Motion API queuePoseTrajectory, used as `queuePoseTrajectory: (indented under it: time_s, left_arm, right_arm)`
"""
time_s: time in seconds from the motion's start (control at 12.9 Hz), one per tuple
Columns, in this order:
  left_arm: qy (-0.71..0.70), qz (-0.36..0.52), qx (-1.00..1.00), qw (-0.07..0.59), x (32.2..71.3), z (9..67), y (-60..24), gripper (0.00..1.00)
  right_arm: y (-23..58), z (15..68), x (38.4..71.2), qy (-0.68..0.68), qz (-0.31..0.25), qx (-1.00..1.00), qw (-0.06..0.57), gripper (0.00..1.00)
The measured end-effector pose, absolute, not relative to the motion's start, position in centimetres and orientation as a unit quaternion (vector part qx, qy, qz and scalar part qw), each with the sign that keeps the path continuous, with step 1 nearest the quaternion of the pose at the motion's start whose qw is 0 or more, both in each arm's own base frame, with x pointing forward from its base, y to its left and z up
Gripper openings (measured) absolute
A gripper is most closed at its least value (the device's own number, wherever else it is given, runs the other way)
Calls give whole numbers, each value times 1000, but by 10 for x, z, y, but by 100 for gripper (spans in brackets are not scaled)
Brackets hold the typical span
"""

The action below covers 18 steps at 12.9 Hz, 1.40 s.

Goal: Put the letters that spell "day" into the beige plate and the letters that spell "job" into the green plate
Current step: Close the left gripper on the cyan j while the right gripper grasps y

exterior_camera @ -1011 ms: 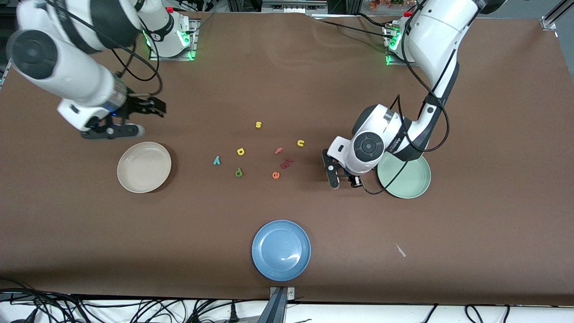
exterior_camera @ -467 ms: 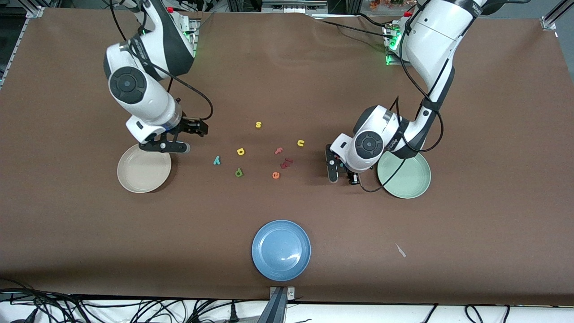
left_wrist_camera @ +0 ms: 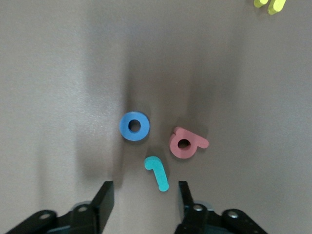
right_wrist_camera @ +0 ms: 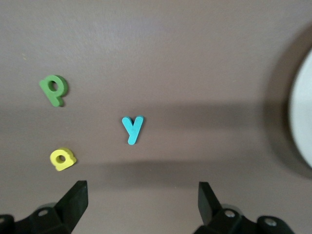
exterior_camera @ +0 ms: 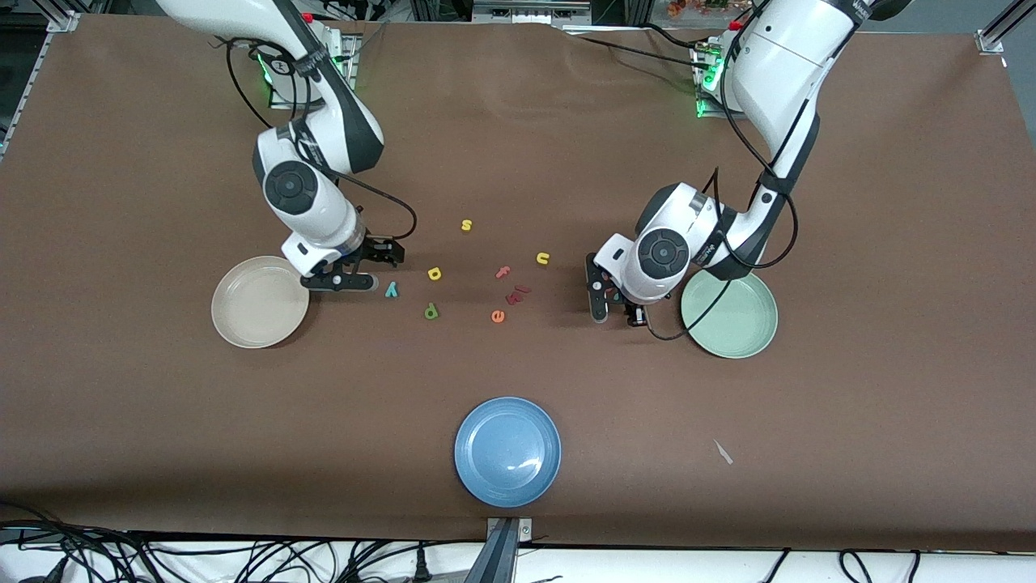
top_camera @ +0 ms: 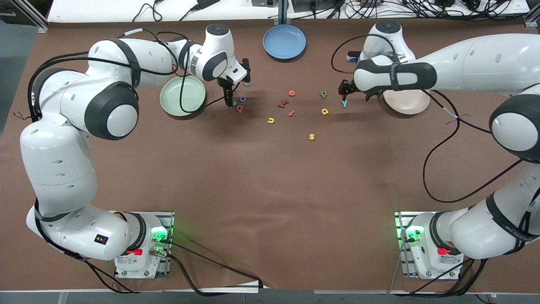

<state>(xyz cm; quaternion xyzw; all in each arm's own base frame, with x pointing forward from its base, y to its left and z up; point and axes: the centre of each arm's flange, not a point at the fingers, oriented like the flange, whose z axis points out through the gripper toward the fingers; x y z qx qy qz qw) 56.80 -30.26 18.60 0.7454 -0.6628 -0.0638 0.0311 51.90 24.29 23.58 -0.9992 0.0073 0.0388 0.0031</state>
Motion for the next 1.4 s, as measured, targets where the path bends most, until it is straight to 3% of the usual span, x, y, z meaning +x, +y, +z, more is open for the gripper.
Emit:
queuePoseTrajectory:
  time_s: [0.62, 0.7, 0.93, 1.01, 1.4]
  left_arm:
    - [-675, -61, 735, 24, 556, 175, -308, 52]
    - [-675, -61, 735, 24, 556, 175, -308, 46]
    - [-676, -62, 734, 24, 554, 174, -309, 7]
    - [-677, -62, 733, 23, 554, 174, -310, 8]
    - [-672, -88, 735, 14, 557, 228, -300, 8]
  right_arm:
    - [263, 194, 533, 3, 40, -999, 8, 96]
    - [263, 191, 536, 4, 40, -999, 8, 96]
    - [268, 181, 548, 4, 39, -999, 10, 89]
    - [268, 179, 550, 4, 39, -999, 10, 81]
    - [252, 178, 558, -7, 38, -999, 10, 69]
